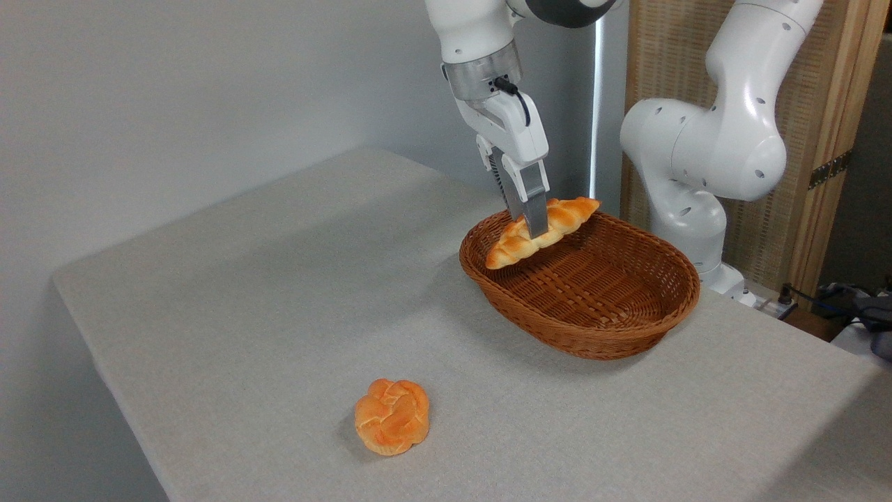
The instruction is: Put bread into the basket
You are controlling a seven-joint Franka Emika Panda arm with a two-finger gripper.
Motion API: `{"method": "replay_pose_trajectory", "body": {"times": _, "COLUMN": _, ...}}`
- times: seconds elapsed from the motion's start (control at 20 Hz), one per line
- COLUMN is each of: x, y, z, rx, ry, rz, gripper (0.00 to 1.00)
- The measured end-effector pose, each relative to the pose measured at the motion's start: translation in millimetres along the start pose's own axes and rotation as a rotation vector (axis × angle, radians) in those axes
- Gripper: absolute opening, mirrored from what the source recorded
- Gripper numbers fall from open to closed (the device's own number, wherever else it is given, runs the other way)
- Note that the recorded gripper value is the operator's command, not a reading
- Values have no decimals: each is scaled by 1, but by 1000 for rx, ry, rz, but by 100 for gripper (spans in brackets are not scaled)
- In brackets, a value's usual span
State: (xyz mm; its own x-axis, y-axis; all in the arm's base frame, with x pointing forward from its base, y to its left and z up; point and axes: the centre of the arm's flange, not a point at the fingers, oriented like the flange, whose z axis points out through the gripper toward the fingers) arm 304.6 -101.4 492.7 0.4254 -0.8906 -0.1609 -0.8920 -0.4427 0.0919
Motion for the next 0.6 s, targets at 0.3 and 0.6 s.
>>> {"method": "replay_pose_trajectory", "body": {"times": 0.3, "x": 0, "y": 0, "z": 0, "rx": 0, "ry": 0, "rz": 0, "gripper": 100}}
{"method": "replay_pose_trajectory", "body": {"times": 0.6, "x": 0, "y": 0, "z": -3, "rx": 6, "ry": 5, "rz": 0, "gripper": 100}}
